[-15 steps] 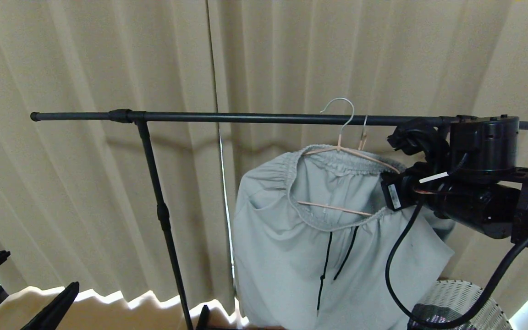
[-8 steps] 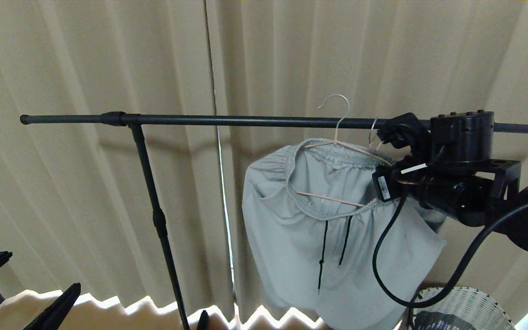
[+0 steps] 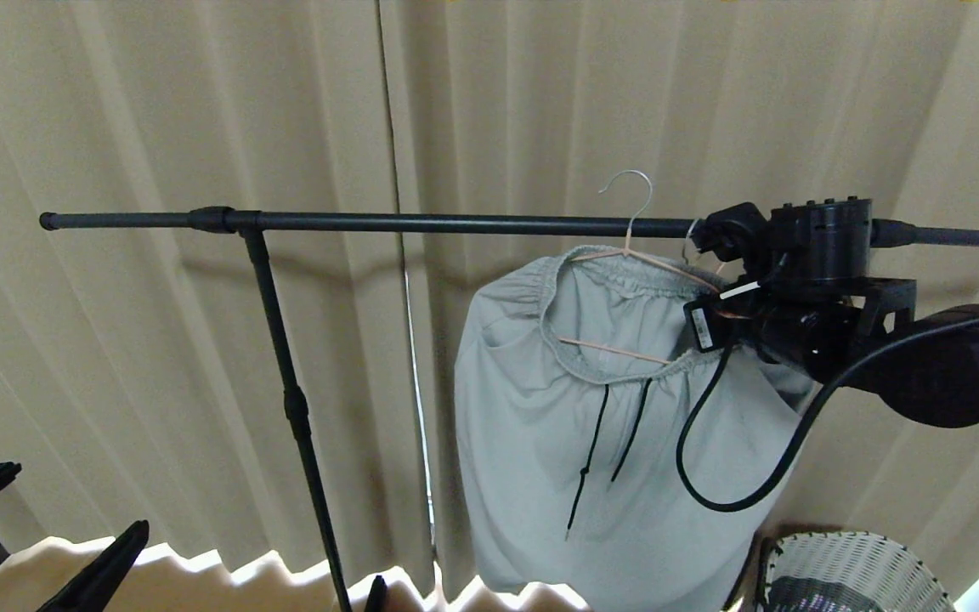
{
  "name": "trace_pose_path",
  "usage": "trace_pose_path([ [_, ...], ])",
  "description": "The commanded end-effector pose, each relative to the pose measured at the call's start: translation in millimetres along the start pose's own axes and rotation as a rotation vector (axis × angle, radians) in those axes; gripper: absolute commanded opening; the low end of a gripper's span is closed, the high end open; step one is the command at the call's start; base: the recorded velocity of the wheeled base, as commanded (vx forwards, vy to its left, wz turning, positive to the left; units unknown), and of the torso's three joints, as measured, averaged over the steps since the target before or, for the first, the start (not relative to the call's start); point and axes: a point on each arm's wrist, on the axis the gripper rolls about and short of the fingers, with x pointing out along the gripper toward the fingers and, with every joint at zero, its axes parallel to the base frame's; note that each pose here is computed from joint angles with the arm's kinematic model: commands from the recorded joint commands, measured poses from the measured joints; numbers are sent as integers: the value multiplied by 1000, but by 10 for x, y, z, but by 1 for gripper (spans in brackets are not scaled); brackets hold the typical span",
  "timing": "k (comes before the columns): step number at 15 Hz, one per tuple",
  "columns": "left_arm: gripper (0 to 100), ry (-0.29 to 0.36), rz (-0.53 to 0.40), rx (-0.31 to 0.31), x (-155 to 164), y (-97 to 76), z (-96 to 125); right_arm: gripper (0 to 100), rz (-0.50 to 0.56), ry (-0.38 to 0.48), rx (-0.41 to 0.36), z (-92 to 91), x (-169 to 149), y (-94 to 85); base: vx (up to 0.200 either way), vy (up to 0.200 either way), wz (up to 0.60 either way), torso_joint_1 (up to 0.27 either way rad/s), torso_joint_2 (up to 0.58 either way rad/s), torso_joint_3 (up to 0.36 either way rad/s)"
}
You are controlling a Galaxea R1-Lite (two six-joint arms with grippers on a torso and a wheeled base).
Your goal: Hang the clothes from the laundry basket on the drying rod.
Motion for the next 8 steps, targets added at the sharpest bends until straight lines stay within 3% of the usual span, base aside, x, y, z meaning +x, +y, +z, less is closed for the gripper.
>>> trace_pose_path([
  [1, 100, 3, -4, 1, 4, -3, -4, 0, -15, 36, -17, -85, 128, 62, 0, 0, 0, 0, 0, 0],
  [8, 100, 6, -5, 1, 3, -5, -13, 0, 3, 86, -53, -140, 97, 133, 0, 0, 0, 0, 0, 0],
])
